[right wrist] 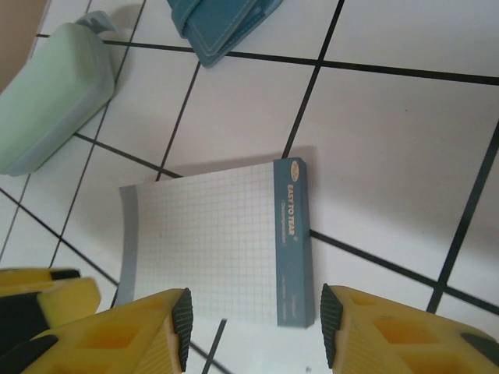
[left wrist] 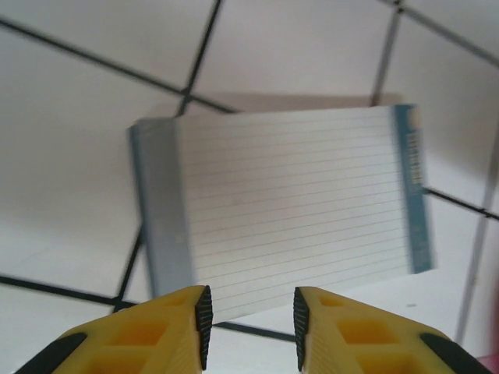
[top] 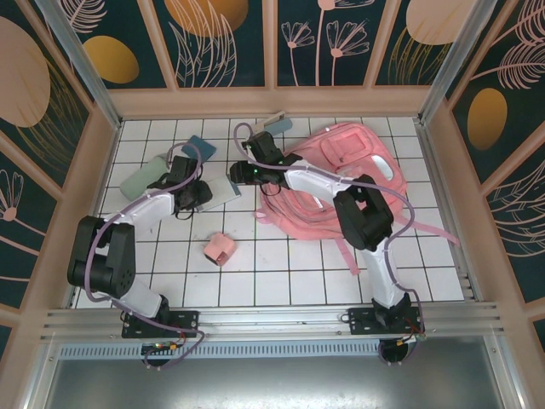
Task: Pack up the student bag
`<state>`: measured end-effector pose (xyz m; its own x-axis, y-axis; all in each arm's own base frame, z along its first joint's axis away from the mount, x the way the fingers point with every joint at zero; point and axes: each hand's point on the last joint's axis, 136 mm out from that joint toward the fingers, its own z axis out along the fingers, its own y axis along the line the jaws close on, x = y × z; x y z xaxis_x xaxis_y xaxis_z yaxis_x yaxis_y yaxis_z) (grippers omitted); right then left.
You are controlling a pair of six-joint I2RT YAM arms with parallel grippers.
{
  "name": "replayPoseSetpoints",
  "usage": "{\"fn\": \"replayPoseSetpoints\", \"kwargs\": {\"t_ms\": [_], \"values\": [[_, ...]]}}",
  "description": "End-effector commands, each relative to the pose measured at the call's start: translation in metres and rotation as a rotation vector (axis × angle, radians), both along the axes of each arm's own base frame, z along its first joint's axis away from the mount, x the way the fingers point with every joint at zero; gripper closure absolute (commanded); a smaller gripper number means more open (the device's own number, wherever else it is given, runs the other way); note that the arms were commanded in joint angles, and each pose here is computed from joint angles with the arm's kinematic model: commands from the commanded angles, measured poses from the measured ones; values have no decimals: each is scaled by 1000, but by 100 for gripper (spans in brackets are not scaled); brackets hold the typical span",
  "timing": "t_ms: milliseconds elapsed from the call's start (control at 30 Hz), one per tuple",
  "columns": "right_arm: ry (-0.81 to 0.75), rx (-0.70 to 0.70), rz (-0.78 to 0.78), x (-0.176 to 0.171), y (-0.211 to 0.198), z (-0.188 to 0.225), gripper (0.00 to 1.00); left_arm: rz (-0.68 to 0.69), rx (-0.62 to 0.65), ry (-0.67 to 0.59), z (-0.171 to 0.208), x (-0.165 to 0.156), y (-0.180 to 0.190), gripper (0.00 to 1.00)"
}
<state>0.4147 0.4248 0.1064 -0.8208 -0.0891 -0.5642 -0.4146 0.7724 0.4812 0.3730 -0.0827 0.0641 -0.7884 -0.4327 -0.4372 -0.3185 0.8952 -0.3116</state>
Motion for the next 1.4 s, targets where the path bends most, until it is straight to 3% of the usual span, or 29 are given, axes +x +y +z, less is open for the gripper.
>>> {"fn": "replayPoseSetpoints", "kwargs": {"t_ms": [0,200,433,700,833,1033,1367], "values": [[-7,-31,-8,7,8,-9,51,41,29,56,-21,-8,17,63],[20,-84,10,14,17,-41,51,66,50,96,-40,-11,36,70],[59,-136,8,12,17,-73,51,49,-8,122,-56,-11,28,74],[212,-15,153,-24,45,-89,52,39,-23,156,-70,-17,25,76],[278,106,248,-43,62,-75,54,41,-24,173,-77,-20,25,77],[293,321,358,-54,76,-20,64,36,-37,178,-78,-20,22,77],[281,516,390,-56,67,33,68,34,-31,169,-74,-19,23,77]]}}
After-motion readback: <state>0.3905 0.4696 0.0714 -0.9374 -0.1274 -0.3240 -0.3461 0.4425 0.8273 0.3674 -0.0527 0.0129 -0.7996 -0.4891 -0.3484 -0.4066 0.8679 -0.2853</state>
